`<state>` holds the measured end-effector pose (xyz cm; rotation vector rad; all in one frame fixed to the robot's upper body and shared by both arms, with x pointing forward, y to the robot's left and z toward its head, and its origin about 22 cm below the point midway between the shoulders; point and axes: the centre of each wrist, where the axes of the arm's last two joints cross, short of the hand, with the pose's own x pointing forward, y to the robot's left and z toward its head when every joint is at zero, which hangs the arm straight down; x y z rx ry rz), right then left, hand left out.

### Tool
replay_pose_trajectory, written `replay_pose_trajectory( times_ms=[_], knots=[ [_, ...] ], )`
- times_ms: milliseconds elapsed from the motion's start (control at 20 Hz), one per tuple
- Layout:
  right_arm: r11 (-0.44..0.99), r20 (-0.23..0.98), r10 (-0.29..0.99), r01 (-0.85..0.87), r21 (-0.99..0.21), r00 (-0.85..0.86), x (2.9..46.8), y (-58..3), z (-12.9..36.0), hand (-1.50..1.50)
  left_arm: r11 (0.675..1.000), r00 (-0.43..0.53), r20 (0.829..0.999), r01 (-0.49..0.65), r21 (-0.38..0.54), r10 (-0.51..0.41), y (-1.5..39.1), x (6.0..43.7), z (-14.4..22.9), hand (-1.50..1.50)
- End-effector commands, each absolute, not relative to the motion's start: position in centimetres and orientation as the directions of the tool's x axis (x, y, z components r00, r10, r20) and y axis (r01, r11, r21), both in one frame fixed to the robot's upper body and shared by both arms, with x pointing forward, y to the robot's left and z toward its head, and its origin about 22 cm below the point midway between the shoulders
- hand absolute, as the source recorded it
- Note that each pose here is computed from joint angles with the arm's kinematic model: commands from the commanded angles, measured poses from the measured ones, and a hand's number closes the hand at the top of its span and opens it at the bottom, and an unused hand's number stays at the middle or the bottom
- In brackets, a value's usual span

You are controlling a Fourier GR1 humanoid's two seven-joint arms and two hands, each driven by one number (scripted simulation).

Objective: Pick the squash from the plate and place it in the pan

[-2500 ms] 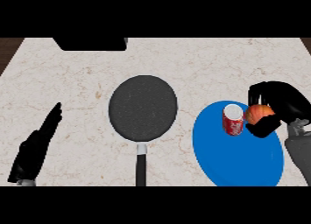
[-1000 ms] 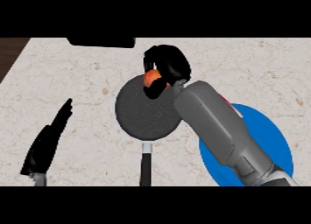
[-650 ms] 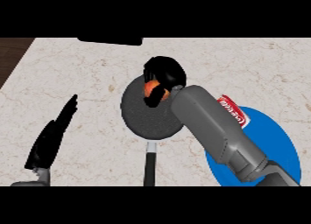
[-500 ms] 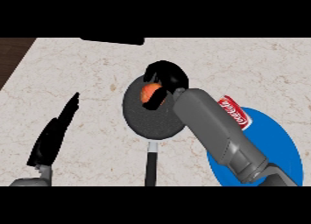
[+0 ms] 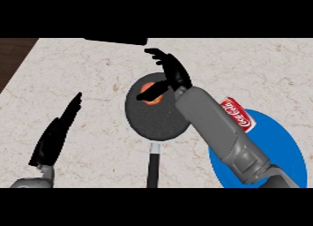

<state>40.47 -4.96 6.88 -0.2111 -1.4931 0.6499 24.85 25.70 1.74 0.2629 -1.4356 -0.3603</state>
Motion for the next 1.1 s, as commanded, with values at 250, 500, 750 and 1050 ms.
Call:
replay_pose_trajectory(
  times_ms=[250, 500, 750, 1050],
  knots=[
    [0.953, 0.955, 0.298, 0.055, -0.298, -0.001, 42.0, -7.1, 6.4, -1.5, 0.92, 0.112, 0.914, 0.057, 0.387, -0.391, 27.6, 23.5, 1.8, 0.0],
    [0.968, 0.973, 0.229, 0.11, -0.227, -0.005, 43.3, -11.5, 6.2, -1.5, 0.919, 0.135, 0.911, -0.002, 0.393, -0.39, 27.5, 23.2, 0.5, 0.0],
    [0.958, 0.962, 0.262, 0.143, -0.25, -0.075, 43.7, -18.6, 5.2, -1.5, 0.92, 0.153, 0.909, 0.011, 0.391, -0.388, 28.8, 21.6, 0.6, 0.0],
    [0.954, 0.953, 0.282, 0.142, -0.265, -0.114, 43.2, -26.9, 5.5, -1.5, 0.926, 0.169, 0.913, -0.009, 0.378, -0.371, 28.0, 22.5, 1.4, 0.0]
  ],
)
